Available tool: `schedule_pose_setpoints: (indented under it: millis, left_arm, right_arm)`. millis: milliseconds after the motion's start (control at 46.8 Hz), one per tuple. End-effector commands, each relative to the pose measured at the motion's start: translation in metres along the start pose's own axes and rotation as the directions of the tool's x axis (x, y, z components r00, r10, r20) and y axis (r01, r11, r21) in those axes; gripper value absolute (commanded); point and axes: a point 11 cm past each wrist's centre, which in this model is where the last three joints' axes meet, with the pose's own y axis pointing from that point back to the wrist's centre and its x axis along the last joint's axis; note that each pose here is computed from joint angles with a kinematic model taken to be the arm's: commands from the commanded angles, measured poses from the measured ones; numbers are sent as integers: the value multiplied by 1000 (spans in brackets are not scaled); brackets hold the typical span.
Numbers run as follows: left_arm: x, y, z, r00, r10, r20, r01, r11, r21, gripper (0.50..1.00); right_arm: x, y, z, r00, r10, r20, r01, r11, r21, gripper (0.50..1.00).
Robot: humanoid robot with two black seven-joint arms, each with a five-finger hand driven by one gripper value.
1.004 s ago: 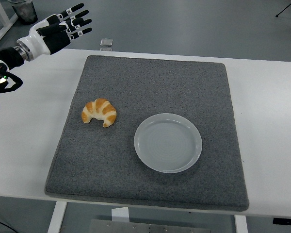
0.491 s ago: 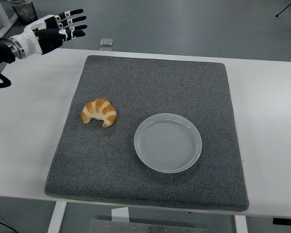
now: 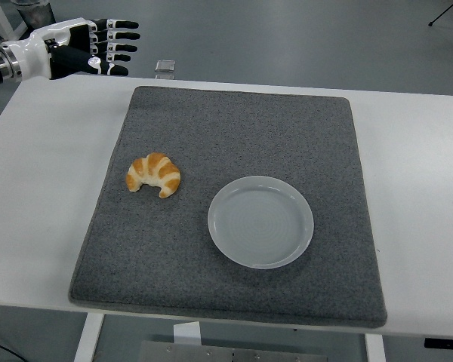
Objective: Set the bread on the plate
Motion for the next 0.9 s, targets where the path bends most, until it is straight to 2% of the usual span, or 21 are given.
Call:
schedule_pose_setpoints:
  millis: [0,192,470,641,876]
  left_arm:
    - [-3,3,2,998,-20,60,18,1000,24,996]
    - [-14,12,14,963,-81,258,78,997,24,996]
    - [-30,16,17,887,-156,434,149,988,49,996]
    - [-44,15,18,791,-115,601,133,991,14,996]
    - [-65,13,-7,654,-80,752,117,993,4,996]
  right_arm:
    - [0,0,0,1000,0,0,0,1000,0,954]
    - [0,0,0,1000,0,0,0,1000,0,952]
    - [0,0,0,1000,0,0,0,1000,0,954]
    - [0,0,0,1000,0,0,0,1000,0,952]
    - [0,0,0,1000,0,0,0,1000,0,952]
